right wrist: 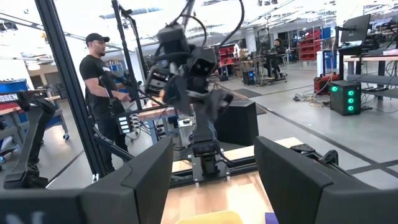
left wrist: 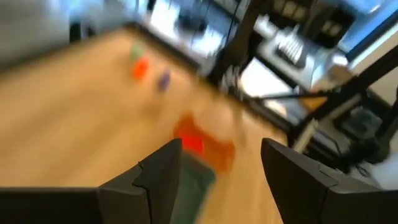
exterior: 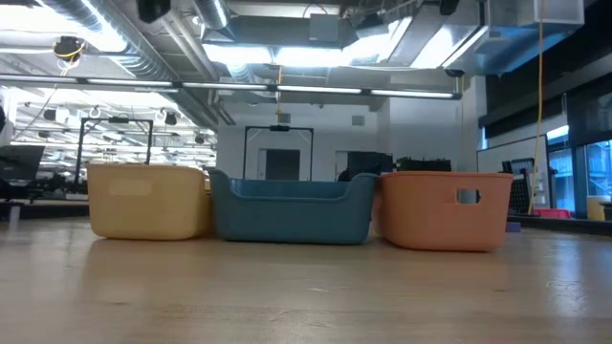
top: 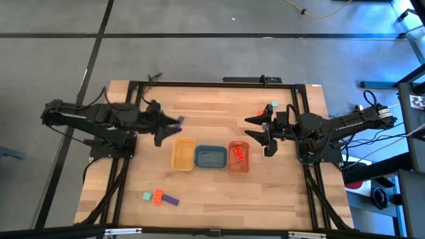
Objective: Sort & place blocks by color
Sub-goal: Put the bottom orange game piece into the orange bin
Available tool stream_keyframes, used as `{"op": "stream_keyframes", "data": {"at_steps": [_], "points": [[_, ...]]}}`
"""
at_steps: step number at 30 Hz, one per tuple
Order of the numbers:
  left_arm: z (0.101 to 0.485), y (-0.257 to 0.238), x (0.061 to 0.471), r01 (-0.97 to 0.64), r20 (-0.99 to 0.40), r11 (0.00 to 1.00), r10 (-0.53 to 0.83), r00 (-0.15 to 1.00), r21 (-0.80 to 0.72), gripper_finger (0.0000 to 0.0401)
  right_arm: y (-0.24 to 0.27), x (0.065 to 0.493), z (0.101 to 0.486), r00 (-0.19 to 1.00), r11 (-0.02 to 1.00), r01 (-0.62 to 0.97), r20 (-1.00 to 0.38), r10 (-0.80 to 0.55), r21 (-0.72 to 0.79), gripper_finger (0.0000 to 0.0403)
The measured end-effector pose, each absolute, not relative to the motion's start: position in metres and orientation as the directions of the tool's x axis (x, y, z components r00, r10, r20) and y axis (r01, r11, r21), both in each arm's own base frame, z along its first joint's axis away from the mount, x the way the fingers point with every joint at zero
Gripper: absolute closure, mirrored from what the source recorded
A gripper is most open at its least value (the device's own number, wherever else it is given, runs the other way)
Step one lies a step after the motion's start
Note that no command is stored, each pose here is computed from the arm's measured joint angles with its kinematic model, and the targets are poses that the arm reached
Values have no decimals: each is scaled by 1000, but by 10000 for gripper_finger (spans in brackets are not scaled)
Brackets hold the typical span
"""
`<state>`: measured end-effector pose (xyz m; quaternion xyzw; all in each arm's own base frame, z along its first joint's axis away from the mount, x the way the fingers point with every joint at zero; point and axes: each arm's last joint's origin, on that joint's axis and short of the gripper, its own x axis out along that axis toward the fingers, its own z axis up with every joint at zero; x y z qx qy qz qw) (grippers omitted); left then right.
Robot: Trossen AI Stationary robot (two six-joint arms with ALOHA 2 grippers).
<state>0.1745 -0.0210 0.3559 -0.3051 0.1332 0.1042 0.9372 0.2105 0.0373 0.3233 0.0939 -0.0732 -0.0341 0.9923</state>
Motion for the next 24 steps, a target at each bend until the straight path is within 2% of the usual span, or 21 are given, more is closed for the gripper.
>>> {"op": "stream_keyframes", "data": {"at_steps": [4, 11, 15, 19, 22, 24], "points": [[345, -46, 181, -390, -521, 681, 16, 853, -619, 189, 37, 211, 323, 987, 979, 53, 139, -82, 196, 173], [300, -119, 186, -632, -724, 422, -93, 683, -650, 189, 37, 211, 323, 987, 969, 45, 139, -81, 242, 173], [265, -164, 186, -778, -825, 279, -132, 550, -563, 189, 37, 211, 324, 987, 969, 39, 139, -74, 242, 173], [227, -200, 182, -903, -913, 164, -161, 374, -398, 189, 38, 211, 324, 989, 971, 19, 141, -54, 238, 173], [206, -212, 184, -943, -950, 164, -169, 264, -291, 189, 38, 211, 324, 989, 971, 18, 141, -53, 237, 173], [196, -214, 186, -952, -961, 168, -149, 234, -257, 189, 38, 211, 324, 989, 971, 18, 141, -53, 237, 173]]}}
